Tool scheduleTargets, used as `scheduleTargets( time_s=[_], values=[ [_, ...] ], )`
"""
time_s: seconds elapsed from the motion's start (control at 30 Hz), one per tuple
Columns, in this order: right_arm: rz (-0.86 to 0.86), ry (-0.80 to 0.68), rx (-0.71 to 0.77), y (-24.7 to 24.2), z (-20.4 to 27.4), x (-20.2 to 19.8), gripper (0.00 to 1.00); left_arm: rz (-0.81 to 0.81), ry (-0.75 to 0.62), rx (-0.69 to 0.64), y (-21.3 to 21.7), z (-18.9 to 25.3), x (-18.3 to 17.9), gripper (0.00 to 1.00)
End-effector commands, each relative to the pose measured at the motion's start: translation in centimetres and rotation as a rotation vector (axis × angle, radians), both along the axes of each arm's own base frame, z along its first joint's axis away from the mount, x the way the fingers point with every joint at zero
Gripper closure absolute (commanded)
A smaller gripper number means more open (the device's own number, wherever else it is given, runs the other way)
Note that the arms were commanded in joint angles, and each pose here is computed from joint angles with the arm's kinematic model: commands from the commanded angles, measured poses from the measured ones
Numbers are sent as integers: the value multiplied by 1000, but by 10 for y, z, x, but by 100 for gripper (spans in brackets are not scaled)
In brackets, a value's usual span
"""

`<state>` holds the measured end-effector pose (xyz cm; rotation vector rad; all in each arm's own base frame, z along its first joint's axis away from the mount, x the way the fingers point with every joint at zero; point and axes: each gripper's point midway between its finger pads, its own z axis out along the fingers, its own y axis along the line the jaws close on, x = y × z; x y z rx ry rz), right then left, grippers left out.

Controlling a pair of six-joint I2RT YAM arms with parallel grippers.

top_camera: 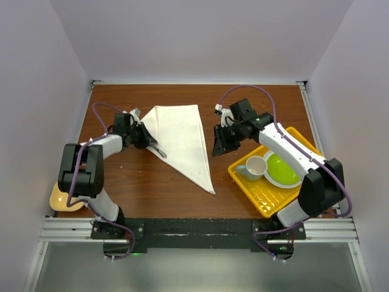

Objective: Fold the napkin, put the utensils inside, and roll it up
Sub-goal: Fold the napkin

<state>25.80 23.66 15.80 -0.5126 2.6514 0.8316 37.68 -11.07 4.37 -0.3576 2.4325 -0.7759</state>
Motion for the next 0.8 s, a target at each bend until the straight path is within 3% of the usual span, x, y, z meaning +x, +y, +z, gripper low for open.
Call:
scheduleTargets(
  time_s=[0.0, 0.5, 0.63, 0.77],
  values=[
    [-1, -36, 43, 3, 11, 0, 65, -30, -64, 28, -1, 11, 2, 86],
    [-3, -33, 39, 2, 8, -1, 65, -40, -27, 38, 1, 4, -12, 82],
    [-1, -30, 40, 3, 8, 0, 65, -57, -95, 21, -3, 30, -7, 56],
    [3, -20, 43, 5, 7, 1, 65, -65, -186, -25, -10, 73, -1, 49]
  ],
)
